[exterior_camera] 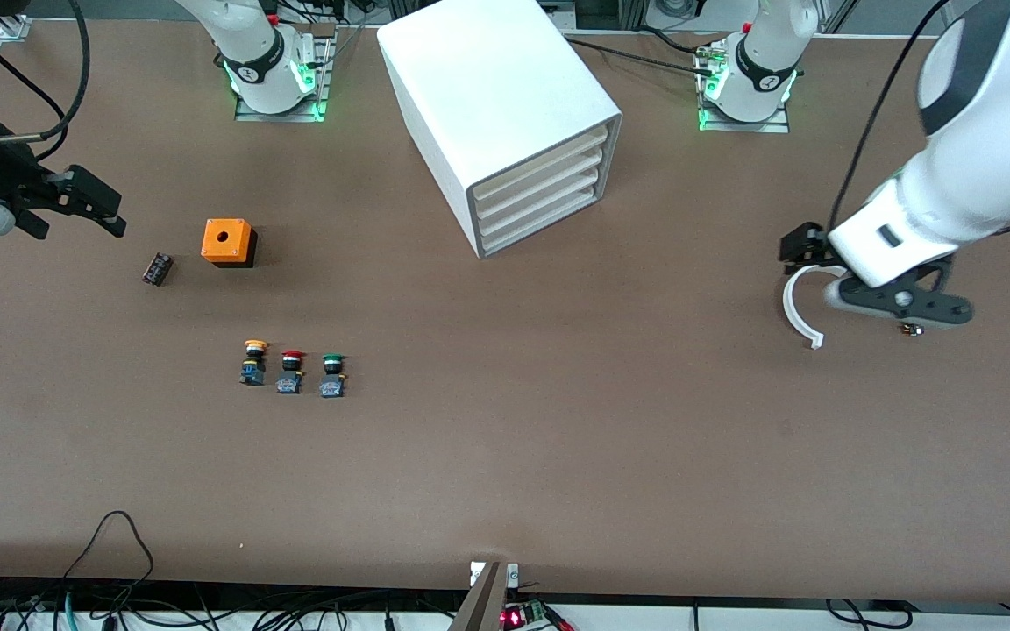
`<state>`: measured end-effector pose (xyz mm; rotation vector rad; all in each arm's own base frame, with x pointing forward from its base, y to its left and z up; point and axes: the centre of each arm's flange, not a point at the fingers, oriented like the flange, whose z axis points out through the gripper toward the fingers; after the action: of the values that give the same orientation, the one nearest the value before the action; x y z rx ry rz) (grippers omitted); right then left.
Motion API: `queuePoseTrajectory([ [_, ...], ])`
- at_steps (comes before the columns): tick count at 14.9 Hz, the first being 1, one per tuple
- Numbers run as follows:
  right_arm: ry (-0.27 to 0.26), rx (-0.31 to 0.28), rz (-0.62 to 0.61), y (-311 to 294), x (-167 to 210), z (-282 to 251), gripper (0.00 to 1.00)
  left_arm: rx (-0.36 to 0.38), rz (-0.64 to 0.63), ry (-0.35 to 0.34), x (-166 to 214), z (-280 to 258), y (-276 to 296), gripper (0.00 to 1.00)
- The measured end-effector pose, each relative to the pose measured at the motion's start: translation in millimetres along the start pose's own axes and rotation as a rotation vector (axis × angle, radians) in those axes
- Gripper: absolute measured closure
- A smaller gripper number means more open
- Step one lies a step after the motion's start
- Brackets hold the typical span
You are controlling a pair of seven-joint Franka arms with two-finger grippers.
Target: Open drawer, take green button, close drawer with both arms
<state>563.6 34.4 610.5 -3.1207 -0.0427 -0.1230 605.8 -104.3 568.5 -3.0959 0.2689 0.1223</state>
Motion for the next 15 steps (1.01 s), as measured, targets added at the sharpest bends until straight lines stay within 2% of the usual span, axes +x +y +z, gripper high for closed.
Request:
queuePoseTrajectory([
  [2, -0.012, -0.005, 0.0, 1, -1, 1, 0.0, -0.002, -0.006, -0.007, -8, 1, -13, 0.0],
  [6, -0.008, -0.043, -0.006, 3, -1, -2, 0.0, -0.036, 0.082, -0.004, -21, 8, -52, 0.0],
  [8, -0.011, -0.044, -0.006, 2, -1, -2, 0.0, -0.021, 0.064, 0.007, -38, 1, -59, 0.0],
  [11, -0.014, -0.044, -0.005, 2, -2, -1, 0.0, -0.006, -0.034, 0.076, -58, -22, -46, 0.0],
  [15, -0.017, -0.044, -0.005, 2, -2, -1, 0.0, -0.006, -0.076, 0.065, -70, -22, -45, 0.0],
])
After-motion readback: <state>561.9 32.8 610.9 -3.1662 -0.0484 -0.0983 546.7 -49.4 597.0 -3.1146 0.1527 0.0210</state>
